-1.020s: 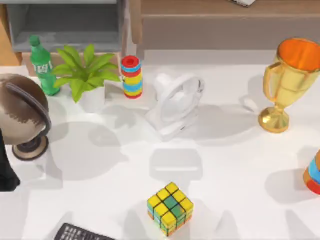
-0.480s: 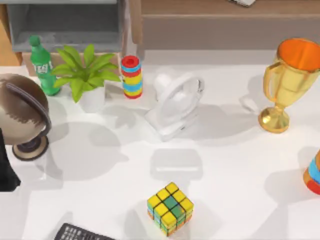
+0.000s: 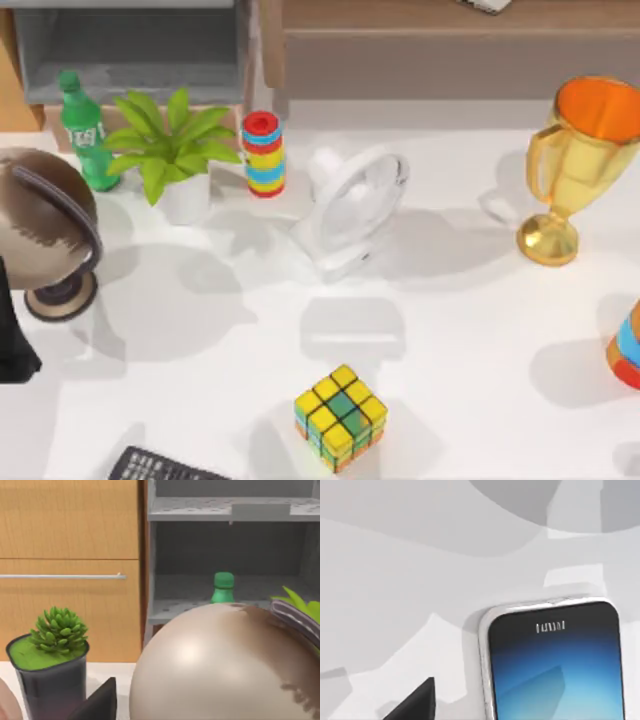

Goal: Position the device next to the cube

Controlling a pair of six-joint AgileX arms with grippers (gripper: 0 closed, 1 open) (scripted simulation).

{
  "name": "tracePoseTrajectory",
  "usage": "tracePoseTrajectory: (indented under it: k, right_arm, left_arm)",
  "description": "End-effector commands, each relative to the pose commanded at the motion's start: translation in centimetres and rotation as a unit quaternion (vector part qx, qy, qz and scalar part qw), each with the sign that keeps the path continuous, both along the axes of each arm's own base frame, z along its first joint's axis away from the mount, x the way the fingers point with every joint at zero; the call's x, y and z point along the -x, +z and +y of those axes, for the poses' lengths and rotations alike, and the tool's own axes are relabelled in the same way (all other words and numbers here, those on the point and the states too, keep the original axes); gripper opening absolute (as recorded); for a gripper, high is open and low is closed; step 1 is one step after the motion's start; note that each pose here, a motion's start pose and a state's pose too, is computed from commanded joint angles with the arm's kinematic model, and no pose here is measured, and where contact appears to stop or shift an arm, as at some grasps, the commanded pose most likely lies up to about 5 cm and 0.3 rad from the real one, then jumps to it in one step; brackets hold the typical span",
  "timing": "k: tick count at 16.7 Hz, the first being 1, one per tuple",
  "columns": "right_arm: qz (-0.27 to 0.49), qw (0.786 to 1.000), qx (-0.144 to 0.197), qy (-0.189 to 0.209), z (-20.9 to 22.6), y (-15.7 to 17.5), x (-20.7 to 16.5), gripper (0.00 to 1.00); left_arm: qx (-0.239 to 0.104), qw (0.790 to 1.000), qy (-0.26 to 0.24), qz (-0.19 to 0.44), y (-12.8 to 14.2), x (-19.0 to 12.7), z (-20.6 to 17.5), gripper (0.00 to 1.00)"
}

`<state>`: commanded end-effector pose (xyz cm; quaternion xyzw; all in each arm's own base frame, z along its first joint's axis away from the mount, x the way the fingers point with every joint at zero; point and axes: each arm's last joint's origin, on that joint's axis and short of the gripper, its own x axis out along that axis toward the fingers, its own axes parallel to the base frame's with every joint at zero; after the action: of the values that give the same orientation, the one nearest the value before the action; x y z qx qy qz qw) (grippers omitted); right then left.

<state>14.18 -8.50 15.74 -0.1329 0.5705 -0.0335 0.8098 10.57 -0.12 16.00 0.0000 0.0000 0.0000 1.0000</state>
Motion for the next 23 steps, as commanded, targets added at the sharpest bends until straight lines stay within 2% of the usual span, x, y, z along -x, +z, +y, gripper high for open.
tracePoseTrajectory:
  k: [4, 8, 14, 23]
  right_arm:
    - [0.126, 0.990, -0.058, 0.016, -3.2, -0.8, -0.4, 1.00]
    - [0.177, 0.979, -0.097, 0.029, -5.2, -1.3, -0.5, 1.00]
    - [0.180, 0.978, -0.099, 0.030, -5.2, -1.5, -0.5, 1.00]
    - [0.180, 0.978, -0.100, 0.029, -5.3, -5.4, -0.5, 1.00]
  left_arm:
    - [0.000, 1.000, 0.000, 0.000, 0.0, 0.0, 0.0, 1.00]
    - [0.000, 1.000, 0.000, 0.000, 0.0, 0.0, 0.0, 1.00]
    - [0.000, 1.000, 0.000, 0.000, 0.0, 0.0, 0.0, 1.00]
    - [0.000, 1.000, 0.000, 0.000, 0.0, 0.0, 0.0, 1.00]
